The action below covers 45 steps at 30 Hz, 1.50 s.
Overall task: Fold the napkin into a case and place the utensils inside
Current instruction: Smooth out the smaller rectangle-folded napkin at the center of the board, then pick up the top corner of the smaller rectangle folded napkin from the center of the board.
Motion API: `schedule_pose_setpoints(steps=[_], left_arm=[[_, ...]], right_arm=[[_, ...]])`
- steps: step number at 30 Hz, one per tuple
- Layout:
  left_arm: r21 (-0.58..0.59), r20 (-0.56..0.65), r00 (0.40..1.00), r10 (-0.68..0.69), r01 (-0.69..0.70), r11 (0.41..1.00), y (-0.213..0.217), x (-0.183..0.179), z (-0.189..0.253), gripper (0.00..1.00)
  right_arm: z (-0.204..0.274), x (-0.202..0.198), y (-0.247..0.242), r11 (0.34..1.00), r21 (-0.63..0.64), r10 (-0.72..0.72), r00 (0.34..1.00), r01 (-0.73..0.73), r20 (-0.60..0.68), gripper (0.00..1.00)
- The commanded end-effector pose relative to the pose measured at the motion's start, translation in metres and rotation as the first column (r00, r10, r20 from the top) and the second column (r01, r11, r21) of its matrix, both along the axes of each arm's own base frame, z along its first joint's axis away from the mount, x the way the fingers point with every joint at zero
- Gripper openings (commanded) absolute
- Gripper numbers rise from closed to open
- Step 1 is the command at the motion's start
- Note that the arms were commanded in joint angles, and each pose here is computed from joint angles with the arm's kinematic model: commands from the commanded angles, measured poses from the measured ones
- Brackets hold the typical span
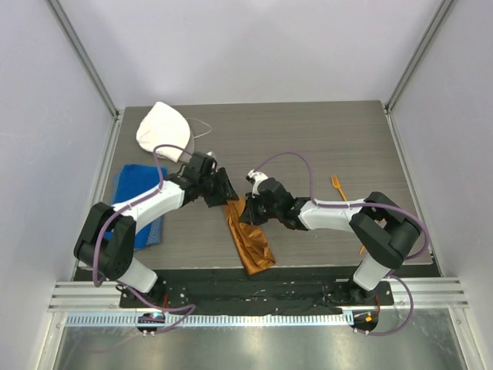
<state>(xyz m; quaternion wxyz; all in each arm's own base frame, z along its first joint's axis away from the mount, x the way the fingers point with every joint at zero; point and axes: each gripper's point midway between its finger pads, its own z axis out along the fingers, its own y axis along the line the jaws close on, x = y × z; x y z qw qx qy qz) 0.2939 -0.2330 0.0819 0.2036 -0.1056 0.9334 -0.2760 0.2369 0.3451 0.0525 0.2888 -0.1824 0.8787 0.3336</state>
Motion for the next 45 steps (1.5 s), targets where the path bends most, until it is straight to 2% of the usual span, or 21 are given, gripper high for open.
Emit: schedule_pose_setpoints(steps=[1,8,9,11,13,14,15,18,26,30,31,36,40,42,43,44,45], left_arm=[[-0.007,-0.001,1.000,0.006,-0.006,1.000,0.000,0.004,0.003,0.50],[0.020,-0.017,1.000,-0.007,0.008,1.000,-0.001,0.009,-0.007,0.45],[0.025,-0.021,1.000,-0.012,0.013,1.000,-0.001,0.008,-0.008,0.42],[0.024,-0.017,1.000,-0.010,0.010,1.000,-0.001,0.010,-0.008,0.38],[0.027,-0.016,1.000,-0.011,0.012,1.000,-0.002,0.011,-0.007,0.28],[0.028,-0.017,1.000,-0.011,0.012,1.000,-0.002,0.011,-0.006,0.25],[0.028,-0.017,1.000,-0.009,0.010,1.000,-0.001,0.010,-0.007,0.21],[0.022,-0.008,1.000,-0.007,0.007,1.000,-0.001,0.010,-0.003,0.17],[-0.014,-0.018,1.000,-0.008,0.007,1.000,-0.005,0.007,0.004,0.06],[-0.073,-0.030,1.000,0.008,-0.010,0.997,-0.010,0.005,0.011,0.03],[-0.083,-0.034,0.999,0.013,-0.016,0.996,-0.011,0.005,0.011,0.00],[-0.164,-0.055,0.998,0.037,-0.046,0.985,-0.019,0.003,0.018,0.00],[-0.180,-0.059,0.997,0.047,-0.057,0.982,-0.020,0.002,0.020,0.00],[-0.186,-0.064,0.997,0.051,-0.062,0.981,-0.020,0.001,0.019,0.00],[-0.187,-0.065,0.997,0.052,-0.063,0.980,-0.020,0.001,0.018,0.00],[-0.185,-0.065,0.997,0.052,-0.063,0.981,-0.019,0.000,0.018,0.00],[-0.181,-0.064,0.997,0.050,-0.061,0.982,-0.019,0.000,0.017,0.00]], right_arm=[[0.001,0.001,0.007,0.999,0.031,0.006,1.000,-0.006,0.014,0.01],[0.004,0.003,0.008,1.000,0.025,0.005,1.000,-0.006,0.026,0.02],[0.004,0.003,0.008,1.000,0.022,0.007,1.000,-0.008,0.026,0.04],[0.008,0.006,0.010,1.000,0.020,0.012,0.999,-0.012,0.032,0.10],[0.014,0.007,0.011,1.000,0.024,0.013,0.999,-0.014,0.042,0.15],[0.017,0.011,0.011,1.000,0.023,0.002,0.998,-0.003,0.055,0.24],[0.019,0.012,0.011,1.000,0.020,0.005,0.998,-0.006,0.066,0.27],[0.027,0.018,0.014,1.000,0.015,0.008,0.995,-0.010,0.095,0.37],[0.032,0.034,0.023,1.000,-0.006,0.005,0.991,-0.004,0.131,0.41],[0.033,0.038,0.025,1.000,-0.006,0.002,0.990,-0.001,0.139,0.40],[0.033,0.038,0.026,1.000,-0.005,0.003,0.990,-0.002,0.139,0.41],[0.028,0.041,0.024,1.000,-0.003,-0.019,0.989,0.020,0.144,0.40],[0.032,0.045,0.020,0.999,-0.001,-0.052,0.985,0.053,0.162,0.35],[0.035,0.046,0.019,0.998,0.007,-0.062,0.983,0.062,0.174,0.29],[0.038,0.045,0.019,0.998,0.015,-0.064,0.982,0.062,0.178,0.23],[0.040,0.046,0.018,0.998,0.016,-0.068,0.982,0.066,0.179,0.06],[0.042,0.046,0.018,0.998,0.016,-0.070,0.981,0.069,0.180,0.02]])
